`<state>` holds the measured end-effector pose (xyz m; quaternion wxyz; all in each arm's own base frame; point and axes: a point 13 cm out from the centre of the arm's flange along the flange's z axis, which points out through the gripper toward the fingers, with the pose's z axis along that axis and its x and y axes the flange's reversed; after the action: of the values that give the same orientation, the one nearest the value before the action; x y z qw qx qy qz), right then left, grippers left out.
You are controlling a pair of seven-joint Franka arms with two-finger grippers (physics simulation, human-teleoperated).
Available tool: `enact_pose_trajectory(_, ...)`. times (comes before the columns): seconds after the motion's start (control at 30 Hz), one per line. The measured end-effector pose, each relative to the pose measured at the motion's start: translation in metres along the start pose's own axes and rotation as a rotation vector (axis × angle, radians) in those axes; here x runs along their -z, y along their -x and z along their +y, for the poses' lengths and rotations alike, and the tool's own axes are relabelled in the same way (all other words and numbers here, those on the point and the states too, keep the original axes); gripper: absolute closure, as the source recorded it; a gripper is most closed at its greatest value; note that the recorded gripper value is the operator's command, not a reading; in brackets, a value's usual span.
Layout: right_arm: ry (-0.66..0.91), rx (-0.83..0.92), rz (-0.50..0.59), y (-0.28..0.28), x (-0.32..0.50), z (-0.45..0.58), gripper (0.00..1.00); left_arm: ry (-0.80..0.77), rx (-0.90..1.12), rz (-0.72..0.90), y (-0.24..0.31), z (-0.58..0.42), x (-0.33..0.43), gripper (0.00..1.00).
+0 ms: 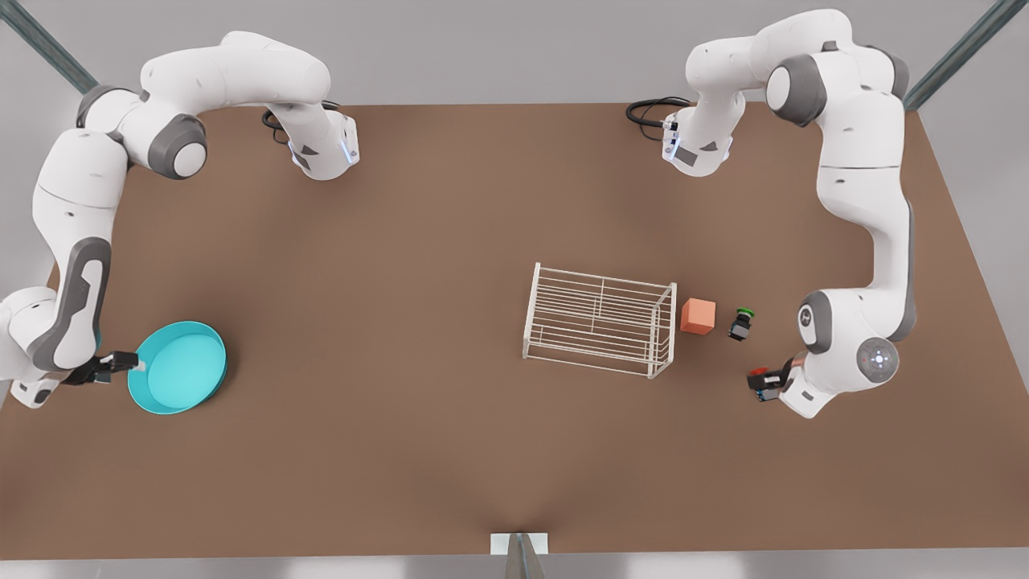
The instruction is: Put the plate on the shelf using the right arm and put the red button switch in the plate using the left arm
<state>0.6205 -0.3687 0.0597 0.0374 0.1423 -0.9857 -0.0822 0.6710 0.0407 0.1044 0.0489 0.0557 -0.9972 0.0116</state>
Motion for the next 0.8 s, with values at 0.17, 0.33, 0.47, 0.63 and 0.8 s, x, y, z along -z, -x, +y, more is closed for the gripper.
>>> enact_pose_trajectory(0.17, 0.036, 0.017, -0.022, -0.007, -0.014, 0.0, 0.0, -0.003, 0.04, -0.044, 0.011, 0.004, -0.012, 0.0)
enact_pose_trajectory(0.33, 0.082, 0.03, -0.016, -0.012, -0.02, 0.009, 0.0, -0.004, 0.068, -0.079, 0.02, 0.007, -0.019, 0.0)
enact_pose_trajectory(0.47, 0.104, 0.055, -0.01, -0.006, -0.025, 0.023, 0.18, 0.001, 0.083, -0.077, 0.018, 0.01, -0.033, 0.0)
enact_pose_trajectory(0.63, 0.12, 0.071, -0.013, -0.003, -0.025, 0.029, 0.57, 0.02, 0.088, -0.068, 0.013, 0.018, -0.046, 0.0)
enact_pose_trajectory(0.8, 0.115, 0.083, -0.019, -0.001, -0.019, 0.03, 0.7, 0.028, 0.097, -0.065, 0.011, 0.022, -0.051, 0.0)
